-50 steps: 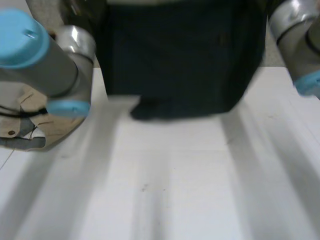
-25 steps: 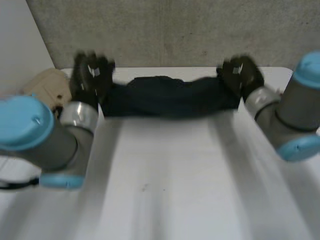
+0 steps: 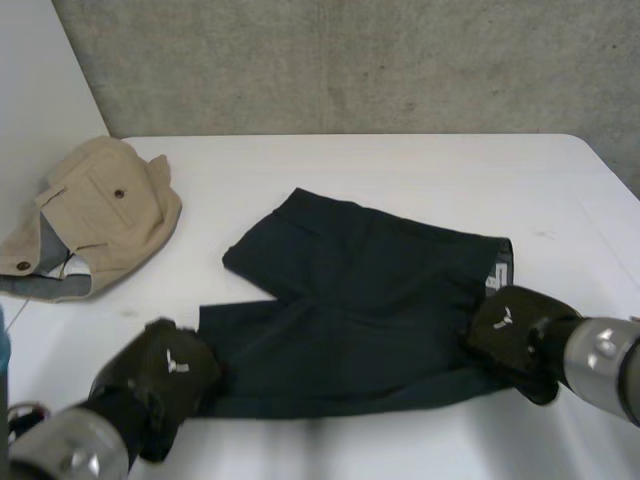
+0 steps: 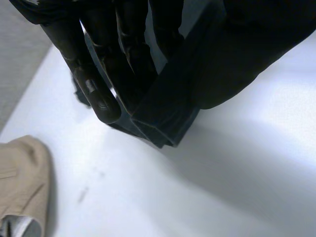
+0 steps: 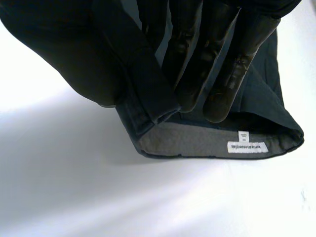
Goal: Fold the laundry.
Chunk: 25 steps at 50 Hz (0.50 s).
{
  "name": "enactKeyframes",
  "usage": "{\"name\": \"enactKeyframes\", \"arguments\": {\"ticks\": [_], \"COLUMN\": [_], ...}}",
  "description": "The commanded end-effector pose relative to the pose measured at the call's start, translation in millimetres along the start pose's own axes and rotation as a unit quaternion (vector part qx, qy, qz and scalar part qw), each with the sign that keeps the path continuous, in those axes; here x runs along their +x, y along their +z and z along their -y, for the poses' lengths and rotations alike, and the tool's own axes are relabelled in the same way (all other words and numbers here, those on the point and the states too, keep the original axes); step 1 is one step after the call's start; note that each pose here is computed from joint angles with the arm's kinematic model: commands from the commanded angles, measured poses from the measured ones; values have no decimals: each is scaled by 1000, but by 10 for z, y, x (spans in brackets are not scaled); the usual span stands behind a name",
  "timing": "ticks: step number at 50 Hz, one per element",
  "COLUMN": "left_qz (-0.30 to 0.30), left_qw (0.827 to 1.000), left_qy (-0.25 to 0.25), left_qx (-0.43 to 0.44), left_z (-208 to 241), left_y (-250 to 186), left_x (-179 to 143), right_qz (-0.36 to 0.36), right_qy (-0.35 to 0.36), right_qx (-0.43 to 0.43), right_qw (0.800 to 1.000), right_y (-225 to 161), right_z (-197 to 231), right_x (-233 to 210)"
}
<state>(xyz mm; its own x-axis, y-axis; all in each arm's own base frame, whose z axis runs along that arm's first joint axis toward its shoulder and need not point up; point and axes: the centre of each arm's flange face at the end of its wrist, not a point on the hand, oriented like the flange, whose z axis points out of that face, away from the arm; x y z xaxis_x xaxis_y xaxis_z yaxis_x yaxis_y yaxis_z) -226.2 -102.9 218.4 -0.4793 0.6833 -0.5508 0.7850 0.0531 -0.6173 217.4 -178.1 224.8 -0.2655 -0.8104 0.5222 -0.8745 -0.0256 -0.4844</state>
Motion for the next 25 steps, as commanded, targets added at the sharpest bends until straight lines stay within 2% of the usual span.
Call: {"name": "enactKeyframes", "arguments": {"ticks": [1, 7, 12, 17, 25], "left_qz": [-24, 8, 79, 159, 255], "left_qw": [998, 997, 989, 967, 930], "left_qy": [35, 29, 4, -6, 45], "left_qx": [39, 76, 126, 197, 261], "left_z": [111, 300, 507, 795, 1000], "left_y": [-49, 443, 1055, 1696, 2372], "left_x": [198, 176, -63, -331, -532], "right_qz": [-1, 5, -87, -137, -246], "right_qy": [-7, 11, 68, 97, 98], "right_qx": [-23, -21, 33, 66, 72], "right_qw": [1000, 1000, 993, 984, 962], "right_y": [-97, 165, 420, 705, 1125], "right_z": [-155, -234, -198, -209, -230], "right_x": [-10, 31, 322, 518, 899]}}
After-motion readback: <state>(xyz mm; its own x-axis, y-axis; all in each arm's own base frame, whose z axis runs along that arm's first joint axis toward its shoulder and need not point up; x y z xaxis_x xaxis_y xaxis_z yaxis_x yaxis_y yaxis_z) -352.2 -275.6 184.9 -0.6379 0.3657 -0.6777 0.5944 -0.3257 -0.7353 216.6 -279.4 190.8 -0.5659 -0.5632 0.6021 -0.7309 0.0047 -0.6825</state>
